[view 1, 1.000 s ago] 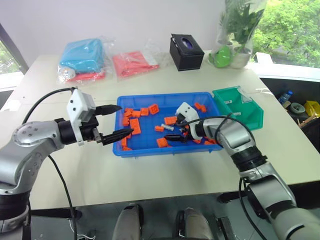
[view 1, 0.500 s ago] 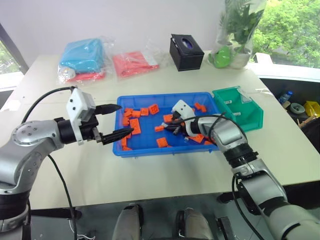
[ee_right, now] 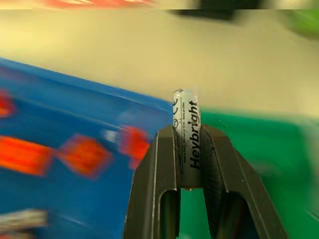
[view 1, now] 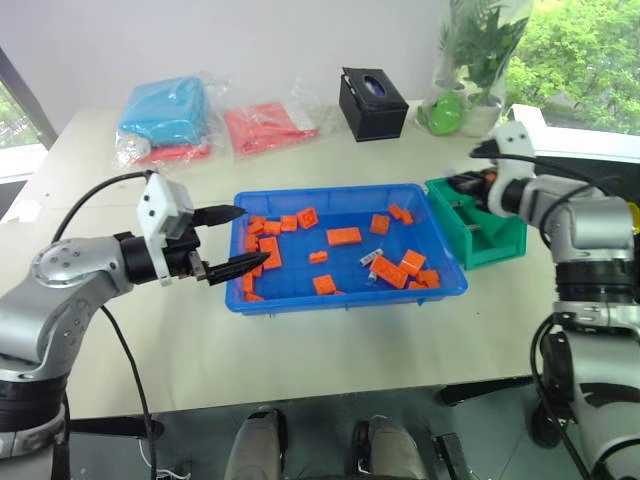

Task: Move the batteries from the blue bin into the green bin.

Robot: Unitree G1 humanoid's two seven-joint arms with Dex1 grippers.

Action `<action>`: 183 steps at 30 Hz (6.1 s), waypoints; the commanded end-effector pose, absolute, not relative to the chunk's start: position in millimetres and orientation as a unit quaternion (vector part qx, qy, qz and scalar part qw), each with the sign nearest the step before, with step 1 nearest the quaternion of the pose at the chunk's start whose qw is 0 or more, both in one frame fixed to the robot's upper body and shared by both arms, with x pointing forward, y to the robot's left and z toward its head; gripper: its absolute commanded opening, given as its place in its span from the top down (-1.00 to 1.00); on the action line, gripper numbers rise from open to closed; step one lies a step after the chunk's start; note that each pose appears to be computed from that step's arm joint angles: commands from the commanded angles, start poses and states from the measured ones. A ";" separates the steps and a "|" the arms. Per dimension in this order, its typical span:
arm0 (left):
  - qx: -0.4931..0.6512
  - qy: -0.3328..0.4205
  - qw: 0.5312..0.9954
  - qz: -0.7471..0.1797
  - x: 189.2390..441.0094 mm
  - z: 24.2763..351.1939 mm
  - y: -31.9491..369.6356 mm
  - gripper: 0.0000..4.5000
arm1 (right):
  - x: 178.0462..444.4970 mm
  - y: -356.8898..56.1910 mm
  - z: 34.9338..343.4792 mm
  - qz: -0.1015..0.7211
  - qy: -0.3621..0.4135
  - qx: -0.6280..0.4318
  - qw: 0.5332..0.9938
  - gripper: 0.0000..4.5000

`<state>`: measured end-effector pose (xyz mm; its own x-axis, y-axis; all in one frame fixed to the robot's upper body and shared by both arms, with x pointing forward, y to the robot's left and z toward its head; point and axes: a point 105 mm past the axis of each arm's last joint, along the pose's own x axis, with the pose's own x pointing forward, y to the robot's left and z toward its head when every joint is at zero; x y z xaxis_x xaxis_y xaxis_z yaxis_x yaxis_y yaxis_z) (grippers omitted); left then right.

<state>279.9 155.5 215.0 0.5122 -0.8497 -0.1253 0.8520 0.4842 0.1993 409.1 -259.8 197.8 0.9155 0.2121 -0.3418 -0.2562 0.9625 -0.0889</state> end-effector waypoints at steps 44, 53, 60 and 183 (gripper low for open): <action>0.136 -0.030 0.870 -0.474 277.9 231.3 159.6 -1.00 | 344.8 -137.1 125.1 0.458 0.281 -0.204 0.818 0.48; 0.136 -0.030 0.870 -0.473 279.6 230.4 160.4 -1.00 | 362.4 -95.7 176.2 0.479 0.191 -0.157 0.842 0.52; 0.134 -0.032 0.869 -0.475 282.6 230.1 158.9 -1.00 | 362.9 2.9 190.7 0.541 0.129 -0.138 0.819 0.52; 0.151 -0.049 0.862 -0.480 283.7 242.7 150.5 -1.00 | 402.0 -138.2 106.1 0.493 0.242 -0.270 0.791 -0.32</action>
<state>284.2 149.5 230.7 0.5318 -0.8425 -0.0857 0.8264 0.4941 0.2702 401.7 -129.8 101.8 0.3887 0.6761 -0.6259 -0.9136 0.3711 -0.1665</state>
